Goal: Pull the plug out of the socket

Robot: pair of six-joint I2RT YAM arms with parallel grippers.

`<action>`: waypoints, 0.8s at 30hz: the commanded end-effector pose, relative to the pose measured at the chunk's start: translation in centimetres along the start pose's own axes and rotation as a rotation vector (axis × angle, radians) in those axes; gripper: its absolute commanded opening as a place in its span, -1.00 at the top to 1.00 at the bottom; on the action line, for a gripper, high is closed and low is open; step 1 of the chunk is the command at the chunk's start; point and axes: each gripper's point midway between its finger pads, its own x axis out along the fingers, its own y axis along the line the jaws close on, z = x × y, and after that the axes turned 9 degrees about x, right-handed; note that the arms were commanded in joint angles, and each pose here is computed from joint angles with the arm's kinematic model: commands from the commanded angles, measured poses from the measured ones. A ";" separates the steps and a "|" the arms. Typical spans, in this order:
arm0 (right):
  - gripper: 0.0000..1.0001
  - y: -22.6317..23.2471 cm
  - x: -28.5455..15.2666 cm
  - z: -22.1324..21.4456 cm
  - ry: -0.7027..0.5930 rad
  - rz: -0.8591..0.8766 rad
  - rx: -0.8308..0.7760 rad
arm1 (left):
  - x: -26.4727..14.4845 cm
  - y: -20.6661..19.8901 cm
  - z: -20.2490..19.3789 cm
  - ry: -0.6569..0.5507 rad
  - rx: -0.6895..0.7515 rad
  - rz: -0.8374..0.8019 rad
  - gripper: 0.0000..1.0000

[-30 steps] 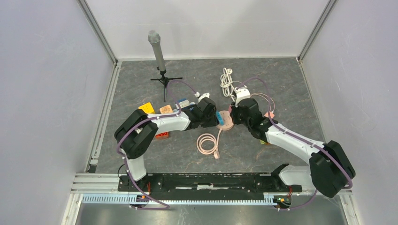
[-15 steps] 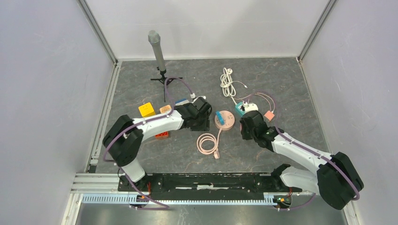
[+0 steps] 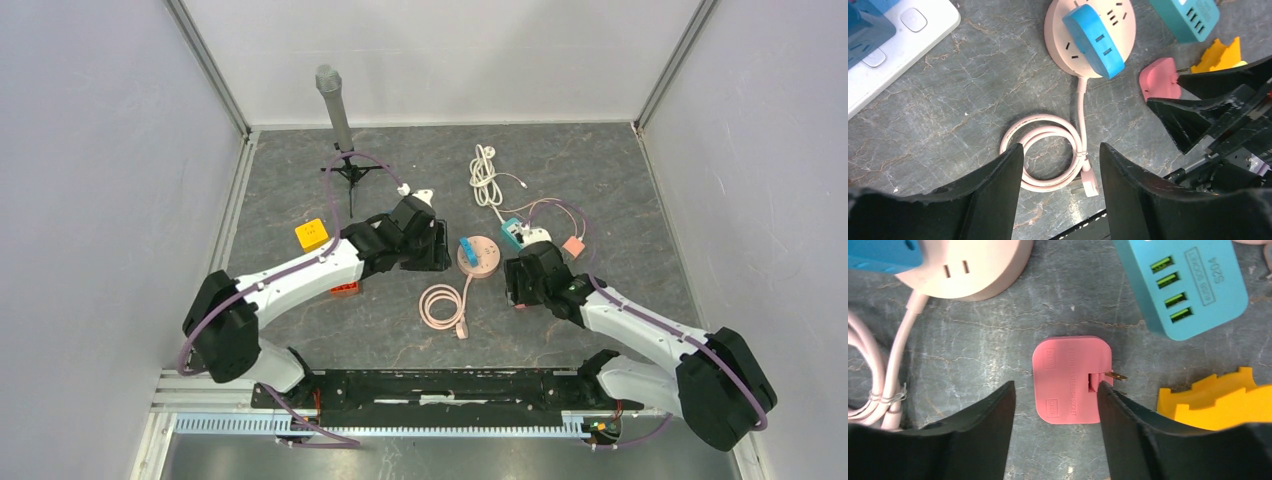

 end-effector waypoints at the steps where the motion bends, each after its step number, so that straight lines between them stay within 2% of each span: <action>1: -0.36 2.7 -0.7 1.9 -0.054 0.135 0.006 | -2.4 -1.0 2.2 -0.097 0.052 -0.062 -0.30; 8: -0.45 5.7 -2.2 5.6 -0.174 0.269 0.012 | -3.7 -0.4 3.5 -0.180 0.060 -0.040 -0.35; 14: -0.36 7.8 -2.1 9.5 -0.260 0.302 0.079 | -3.2 -1.1 4.3 -0.197 0.030 -0.054 -0.51; 17: -0.34 9.8 -2.5 11.3 -0.311 0.390 0.030 | -3.0 -1.2 5.2 -0.208 0.017 -0.037 -0.52; 20: -0.44 12.3 -3.0 12.0 -0.330 0.516 -0.072 | -3.4 -0.3 6.4 -0.266 -0.025 0.020 -0.51; 24: -0.54 12.6 -1.5 12.3 -0.326 0.496 -0.103 | -4.1 0.1 7.6 -0.354 -0.062 0.027 -0.46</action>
